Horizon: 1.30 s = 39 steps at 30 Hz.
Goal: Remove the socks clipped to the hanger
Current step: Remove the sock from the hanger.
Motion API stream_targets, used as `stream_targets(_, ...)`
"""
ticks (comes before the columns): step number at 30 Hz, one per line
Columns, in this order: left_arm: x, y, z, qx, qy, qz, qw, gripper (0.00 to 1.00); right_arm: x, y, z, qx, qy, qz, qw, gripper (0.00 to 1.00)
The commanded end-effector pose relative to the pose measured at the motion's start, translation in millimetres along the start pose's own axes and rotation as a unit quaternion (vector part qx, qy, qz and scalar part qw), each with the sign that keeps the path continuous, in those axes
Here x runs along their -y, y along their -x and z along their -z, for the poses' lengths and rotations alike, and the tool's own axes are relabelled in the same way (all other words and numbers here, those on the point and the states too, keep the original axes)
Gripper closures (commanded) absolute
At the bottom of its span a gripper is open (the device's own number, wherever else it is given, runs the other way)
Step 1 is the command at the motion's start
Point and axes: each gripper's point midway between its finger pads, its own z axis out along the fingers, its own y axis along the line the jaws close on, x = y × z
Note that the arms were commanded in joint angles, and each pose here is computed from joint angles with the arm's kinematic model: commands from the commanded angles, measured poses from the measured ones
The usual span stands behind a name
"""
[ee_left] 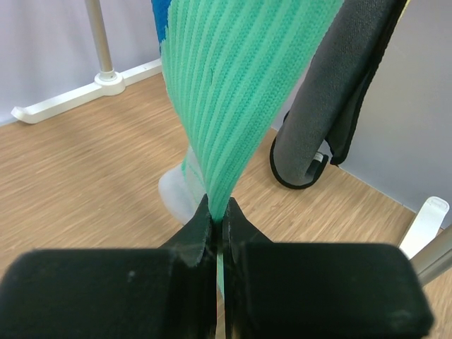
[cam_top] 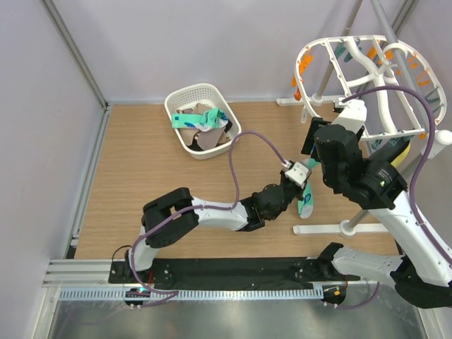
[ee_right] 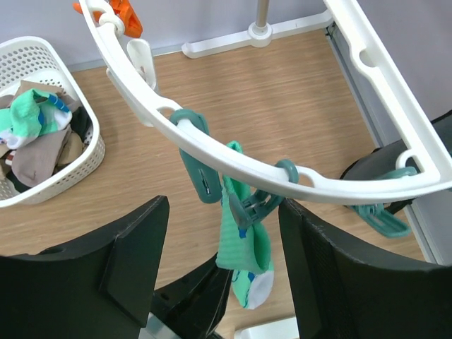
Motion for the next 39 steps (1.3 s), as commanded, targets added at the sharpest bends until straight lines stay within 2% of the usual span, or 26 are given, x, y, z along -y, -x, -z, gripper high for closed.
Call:
stream_targets(1, -2, 61, 3, 0.073, 0.0, 0.045, 0.996, 1.0, -2, 8, -5, 0.017, 0.01, 0.005, 1.0, 0.3)
stream_targets(11, -6, 65, 8, 0.078, 0.003, 0.051, 0.996, 1.0, -5, 8, -14, 0.027, 0.04, 0.009, 0.999, 0.32)
stream_targets(14, -10, 66, 9, 0.079, 0.004, 0.053, 0.995, 1.0, -5, 11, -13, 0.031, 0.045, 0.009, 0.998, 0.38)
stream_targets(17, -13, 64, 8, 0.075, -0.015, 0.069, 0.995, 1.0, -4, 13, -11, 0.036, 0.052, 0.012, 0.998, 0.4)
stream_targets(27, -13, 62, 10, 0.076, -0.067, 0.108, 0.989, 1.0, -6, 17, -8, 0.05, 0.069, 0.014, 0.996, 0.38)
stream_targets(39, -16, 64, 12, 0.08, -0.076, 0.122, 0.986, 1.0, -8, 10, -30, 0.04, 0.074, -0.008, 0.996, 0.4)
